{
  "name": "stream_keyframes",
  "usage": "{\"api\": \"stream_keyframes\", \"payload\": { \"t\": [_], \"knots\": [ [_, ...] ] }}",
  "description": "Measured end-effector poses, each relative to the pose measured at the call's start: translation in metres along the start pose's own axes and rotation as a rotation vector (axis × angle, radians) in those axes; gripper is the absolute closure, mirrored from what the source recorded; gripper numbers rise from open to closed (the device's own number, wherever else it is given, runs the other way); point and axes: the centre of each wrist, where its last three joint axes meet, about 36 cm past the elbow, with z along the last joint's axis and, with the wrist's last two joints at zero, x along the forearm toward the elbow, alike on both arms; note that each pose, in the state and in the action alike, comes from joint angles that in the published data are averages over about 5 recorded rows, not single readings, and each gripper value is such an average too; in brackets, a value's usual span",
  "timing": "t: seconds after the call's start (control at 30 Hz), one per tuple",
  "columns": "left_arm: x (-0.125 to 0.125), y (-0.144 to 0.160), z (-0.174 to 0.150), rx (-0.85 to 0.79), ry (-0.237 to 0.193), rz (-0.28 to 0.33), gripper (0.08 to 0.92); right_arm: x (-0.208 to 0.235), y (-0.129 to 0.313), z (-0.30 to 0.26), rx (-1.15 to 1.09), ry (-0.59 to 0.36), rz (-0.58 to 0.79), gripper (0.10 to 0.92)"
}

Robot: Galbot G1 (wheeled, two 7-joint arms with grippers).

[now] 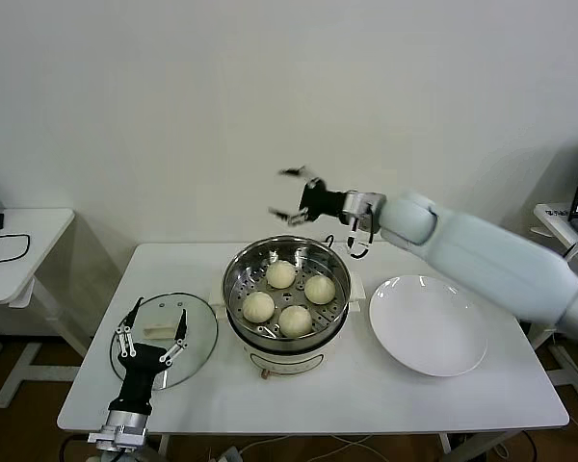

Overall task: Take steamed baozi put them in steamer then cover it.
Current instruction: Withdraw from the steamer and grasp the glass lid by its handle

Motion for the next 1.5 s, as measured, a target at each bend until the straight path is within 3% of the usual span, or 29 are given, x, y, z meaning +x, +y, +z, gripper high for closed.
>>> {"api": "stream_keyframes", "payload": {
  "t": [0.3, 0.67, 1.03, 1.5],
  "knots": [
    [-0.008, 0.012, 0.014, -0.141, -0.017, 0.008, 0.177, 0.072, 0.049, 0.056, -0.237, -0.019, 0.501, 0.200],
    [0.005, 0.024, 0.054, -0.373, 0.031, 0.098, 0.177, 0.175, 0.130, 0.106, -0.429, 0.101, 0.853, 0.200],
    [0.023, 0.025, 0.094, -0.627, 0.096, 0.203, 0.177, 0.238, 0.200, 0.118, -0.515, 0.224, 0.964, 0.200],
    [0.008, 0.001, 0.114, -0.861, 0.092, 0.179, 0.177, 0.266, 0.234, 0.117, -0.548, 0.302, 1.006, 0.200]
  ]
}}
